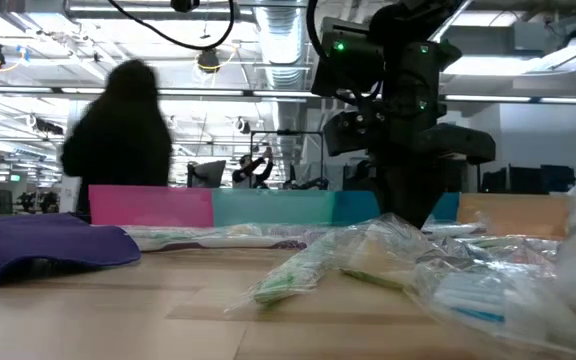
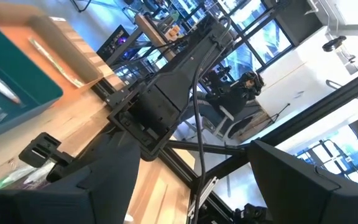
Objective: Pick & Place Toothbrushes
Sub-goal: Put the purple toothbrush into the green bin
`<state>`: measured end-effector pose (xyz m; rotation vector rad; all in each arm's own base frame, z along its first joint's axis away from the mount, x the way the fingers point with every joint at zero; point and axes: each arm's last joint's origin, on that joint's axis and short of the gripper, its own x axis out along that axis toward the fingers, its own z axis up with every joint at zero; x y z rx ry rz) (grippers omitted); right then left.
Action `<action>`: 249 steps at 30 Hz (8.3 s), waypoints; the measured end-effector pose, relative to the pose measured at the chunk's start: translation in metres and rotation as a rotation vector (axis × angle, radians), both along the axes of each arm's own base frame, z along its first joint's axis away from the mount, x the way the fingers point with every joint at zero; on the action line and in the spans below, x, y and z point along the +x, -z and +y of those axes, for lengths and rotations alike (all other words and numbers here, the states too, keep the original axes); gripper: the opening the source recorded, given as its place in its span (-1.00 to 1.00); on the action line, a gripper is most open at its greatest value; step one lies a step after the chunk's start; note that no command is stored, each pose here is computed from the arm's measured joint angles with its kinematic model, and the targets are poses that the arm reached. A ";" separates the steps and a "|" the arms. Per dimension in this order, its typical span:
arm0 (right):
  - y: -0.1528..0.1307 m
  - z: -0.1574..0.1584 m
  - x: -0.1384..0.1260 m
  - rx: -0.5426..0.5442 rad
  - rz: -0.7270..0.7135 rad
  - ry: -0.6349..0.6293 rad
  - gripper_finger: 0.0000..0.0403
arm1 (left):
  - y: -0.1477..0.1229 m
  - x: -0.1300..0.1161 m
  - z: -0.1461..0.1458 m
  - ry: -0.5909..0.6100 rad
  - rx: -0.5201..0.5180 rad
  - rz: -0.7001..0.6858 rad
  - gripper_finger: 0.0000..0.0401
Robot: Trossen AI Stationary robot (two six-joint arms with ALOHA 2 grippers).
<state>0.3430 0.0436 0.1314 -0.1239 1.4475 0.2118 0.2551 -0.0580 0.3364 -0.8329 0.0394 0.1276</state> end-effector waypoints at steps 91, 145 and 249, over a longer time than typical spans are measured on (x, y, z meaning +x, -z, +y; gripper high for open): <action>-0.246 -0.075 -0.032 0.837 -1.233 0.742 -0.92 | -0.018 -0.011 0.005 -0.076 0.145 -0.094 0.48; -0.243 -0.057 -0.009 0.872 -1.442 0.901 -0.94 | -0.023 0.001 0.051 -0.012 0.096 -0.188 0.48; -0.261 -0.083 -0.053 0.549 -1.081 0.921 0.27 | 0.041 0.030 0.141 -0.129 -0.237 0.184 -0.90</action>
